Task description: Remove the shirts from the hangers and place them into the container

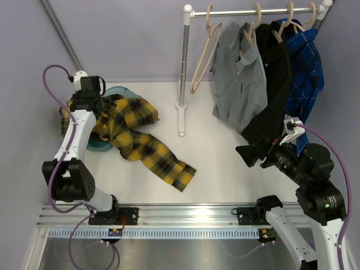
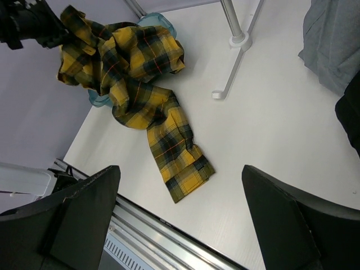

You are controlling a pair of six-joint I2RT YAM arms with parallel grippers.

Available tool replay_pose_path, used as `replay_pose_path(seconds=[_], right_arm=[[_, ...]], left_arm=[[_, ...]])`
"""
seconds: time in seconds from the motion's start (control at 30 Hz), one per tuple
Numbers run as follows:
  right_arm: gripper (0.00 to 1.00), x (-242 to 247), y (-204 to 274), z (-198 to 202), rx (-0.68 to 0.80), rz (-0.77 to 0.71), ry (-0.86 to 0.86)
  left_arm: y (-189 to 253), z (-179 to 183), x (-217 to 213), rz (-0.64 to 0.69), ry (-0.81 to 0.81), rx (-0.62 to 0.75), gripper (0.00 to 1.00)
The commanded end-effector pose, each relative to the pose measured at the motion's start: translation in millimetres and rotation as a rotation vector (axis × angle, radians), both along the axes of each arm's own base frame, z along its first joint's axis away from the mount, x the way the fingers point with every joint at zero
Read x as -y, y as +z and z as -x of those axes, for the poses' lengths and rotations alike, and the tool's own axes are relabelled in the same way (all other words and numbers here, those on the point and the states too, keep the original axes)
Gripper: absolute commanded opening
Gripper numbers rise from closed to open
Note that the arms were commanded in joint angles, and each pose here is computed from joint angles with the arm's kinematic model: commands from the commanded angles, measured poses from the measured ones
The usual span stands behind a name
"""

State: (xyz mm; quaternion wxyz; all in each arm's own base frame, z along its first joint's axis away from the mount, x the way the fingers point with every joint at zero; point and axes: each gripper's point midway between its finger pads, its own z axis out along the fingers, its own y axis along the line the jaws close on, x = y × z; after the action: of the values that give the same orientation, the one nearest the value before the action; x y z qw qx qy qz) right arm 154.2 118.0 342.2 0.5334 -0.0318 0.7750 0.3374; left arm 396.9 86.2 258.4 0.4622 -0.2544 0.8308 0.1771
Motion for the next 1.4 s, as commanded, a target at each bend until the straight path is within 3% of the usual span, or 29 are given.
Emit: replay_pose_path(seconds=[0.0, 0.13, 0.4, 0.53, 0.57, 0.6, 0.63, 0.67, 0.73, 0.83, 0.97, 1.13, 1.37], right_arm=[[0.99, -4.6, 7.2, 4.4, 0.048, -0.009, 0.039], [1.00, -4.4, 1.9, 4.0, 0.036, -0.006, 0.038], [0.99, -4.7, -10.9, -2.9, 0.005, 0.000, 0.028], [0.99, -9.5, -13.3, -7.3, -0.005, -0.016, 0.045], [1.00, -9.9, -13.1, -8.1, -0.005, -0.017, 0.046], [0.99, -9.9, -12.5, -8.0, -0.005, -0.016, 0.046], [0.99, -9.1, -9.4, -7.6, 0.007, -0.011, 0.045], [0.99, -8.3, -8.1, -7.1, 0.011, -0.007, 0.043], [0.99, -6.6, -5.5, -6.5, 0.027, 0.003, 0.039], [0.99, -7.4, 1.4, -3.8, 0.053, 0.004, 0.051], [1.00, -9.0, 4.8, -0.1, 0.069, 0.013, 0.074], [0.99, -18.3, 7.5, 7.4, 0.076, -0.009, 0.142], [0.99, -29.6, 0.9, 14.7, 0.081, -0.024, 0.230]], left_arm=[[-27.9, -29.9, -29.5, 0.068, 0.127, 0.122, 0.00], [-108.6, -51.7, -30.8, 0.106, 0.104, -0.059, 0.01], [-153.4, -72.0, -1.8, 0.200, -0.042, -0.152, 0.08], [-168.3, -78.2, 15.8, 0.252, -0.132, -0.190, 0.34], [-172.3, -75.8, 19.3, 0.272, -0.131, -0.196, 0.50], [-165.3, -72.5, 19.4, 0.275, -0.123, -0.190, 0.58], [-144.9, -69.0, 20.0, 0.276, -0.109, -0.153, 0.76], [-144.7, -69.1, 20.3, 0.280, -0.105, -0.150, 0.85], [-97.8, -63.9, 19.7, 0.276, -0.096, -0.047, 0.97], [-35.8, -46.8, 9.0, 0.230, -0.039, 0.065, 0.99], [10.6, -19.5, -12.9, 0.142, 0.060, 0.152, 0.99], [-1.7, 2.3, -50.0, 0.085, 0.175, 0.113, 0.99], [-38.6, 4.3, -83.4, 0.027, 0.236, -0.020, 0.99]])
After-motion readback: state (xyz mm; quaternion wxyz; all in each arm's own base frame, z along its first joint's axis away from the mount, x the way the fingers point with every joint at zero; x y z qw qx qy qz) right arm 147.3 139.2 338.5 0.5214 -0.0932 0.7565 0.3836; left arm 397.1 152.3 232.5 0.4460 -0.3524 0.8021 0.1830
